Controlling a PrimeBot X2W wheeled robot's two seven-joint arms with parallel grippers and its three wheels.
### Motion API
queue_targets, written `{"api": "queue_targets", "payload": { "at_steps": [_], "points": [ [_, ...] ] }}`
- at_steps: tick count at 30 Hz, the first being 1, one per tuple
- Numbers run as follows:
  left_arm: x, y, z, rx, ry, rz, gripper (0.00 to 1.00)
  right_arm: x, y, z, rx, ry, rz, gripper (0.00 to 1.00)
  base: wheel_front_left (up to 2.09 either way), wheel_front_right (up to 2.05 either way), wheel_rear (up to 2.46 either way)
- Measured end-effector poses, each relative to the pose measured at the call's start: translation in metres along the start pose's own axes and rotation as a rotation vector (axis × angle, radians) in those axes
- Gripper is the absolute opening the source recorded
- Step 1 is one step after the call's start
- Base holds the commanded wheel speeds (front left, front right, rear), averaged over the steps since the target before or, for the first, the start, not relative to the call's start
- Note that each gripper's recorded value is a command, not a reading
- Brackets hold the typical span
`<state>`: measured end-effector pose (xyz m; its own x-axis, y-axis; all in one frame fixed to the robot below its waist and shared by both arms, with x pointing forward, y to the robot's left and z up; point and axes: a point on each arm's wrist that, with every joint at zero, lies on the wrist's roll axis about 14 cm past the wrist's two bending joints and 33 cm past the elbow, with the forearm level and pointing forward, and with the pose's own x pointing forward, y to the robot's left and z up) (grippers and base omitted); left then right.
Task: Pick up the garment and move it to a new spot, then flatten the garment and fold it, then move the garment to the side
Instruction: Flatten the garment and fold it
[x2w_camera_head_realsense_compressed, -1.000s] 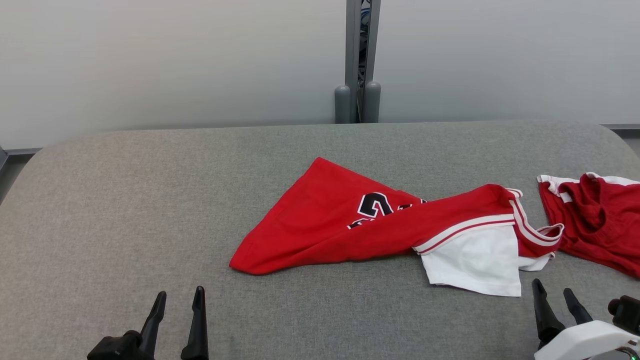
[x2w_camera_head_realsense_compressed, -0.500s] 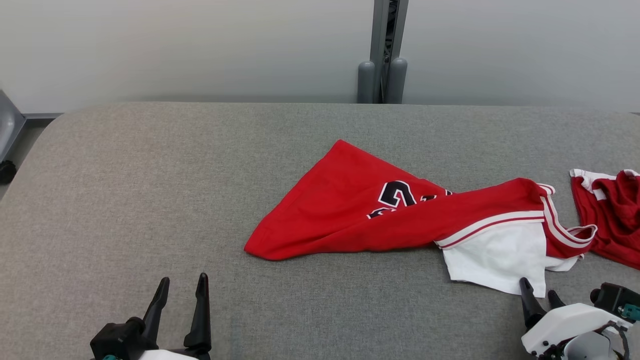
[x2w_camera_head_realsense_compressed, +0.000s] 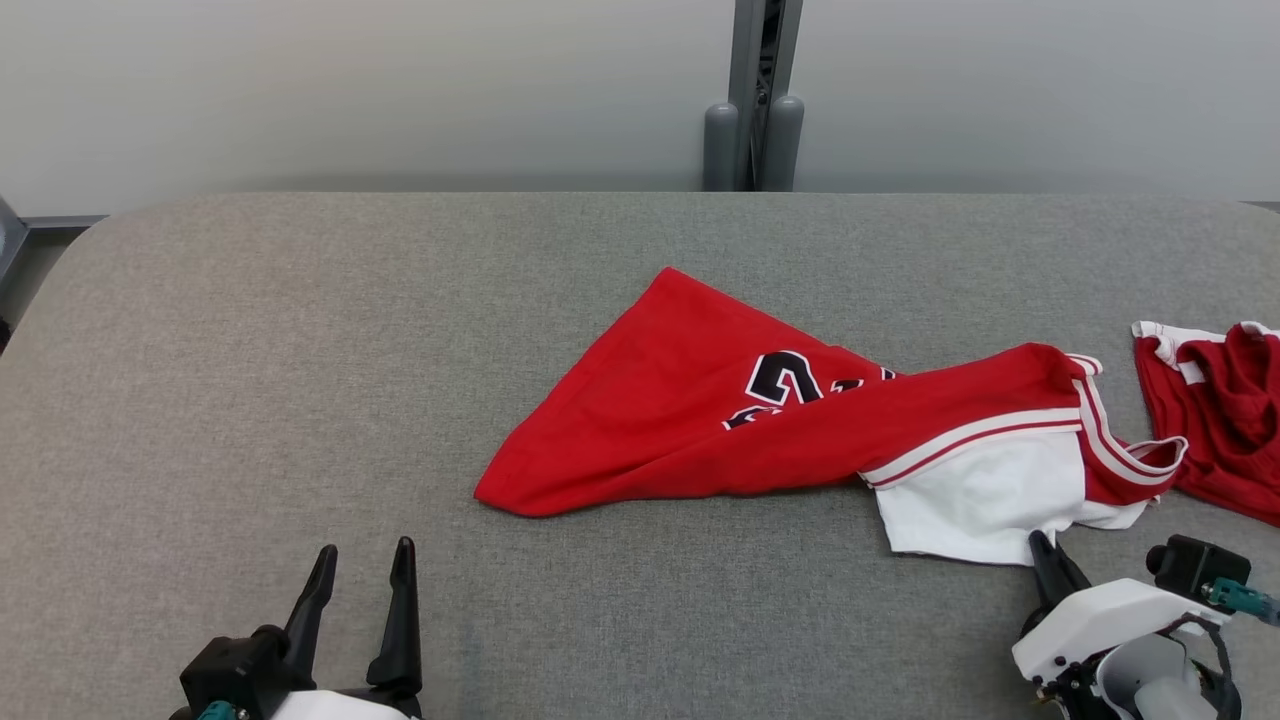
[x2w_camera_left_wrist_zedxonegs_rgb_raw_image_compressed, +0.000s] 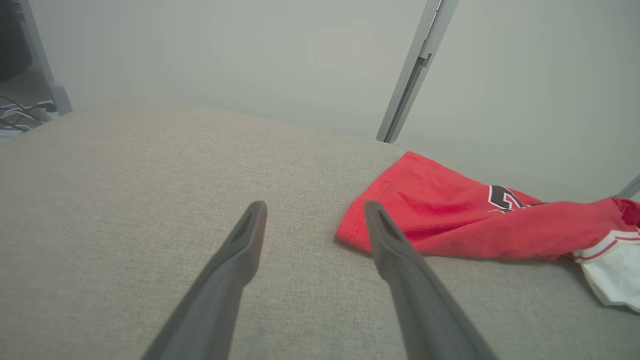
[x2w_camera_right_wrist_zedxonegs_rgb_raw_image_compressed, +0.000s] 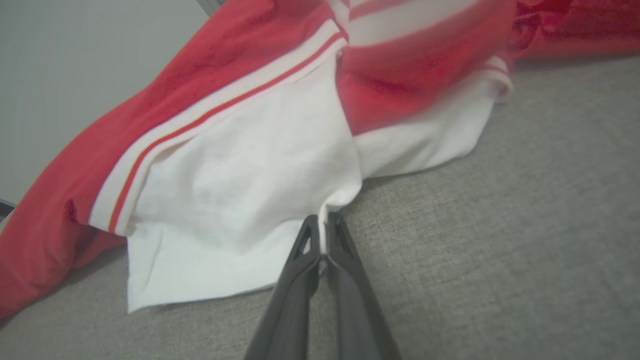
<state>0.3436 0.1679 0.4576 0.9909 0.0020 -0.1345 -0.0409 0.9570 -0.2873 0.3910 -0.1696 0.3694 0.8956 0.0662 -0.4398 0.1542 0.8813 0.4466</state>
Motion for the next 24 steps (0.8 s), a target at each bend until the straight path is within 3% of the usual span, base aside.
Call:
{"api": "queue_targets", "payload": {
  "at_steps": [6,24],
  "points": [
    [0.005,-0.012,-0.006,-0.014,0.02,-0.034,1.0,-0.009,0.005,0.022,0.019,-0.088,0.054,0.0,0.0,0.0,0.0],
    [0.018,-0.051,-0.045,-0.075,0.159,-0.154,1.0,-0.094,-0.027,0.059,0.047,-0.131,0.117,0.0,0.0,0.0,0.0]
  ]
}}
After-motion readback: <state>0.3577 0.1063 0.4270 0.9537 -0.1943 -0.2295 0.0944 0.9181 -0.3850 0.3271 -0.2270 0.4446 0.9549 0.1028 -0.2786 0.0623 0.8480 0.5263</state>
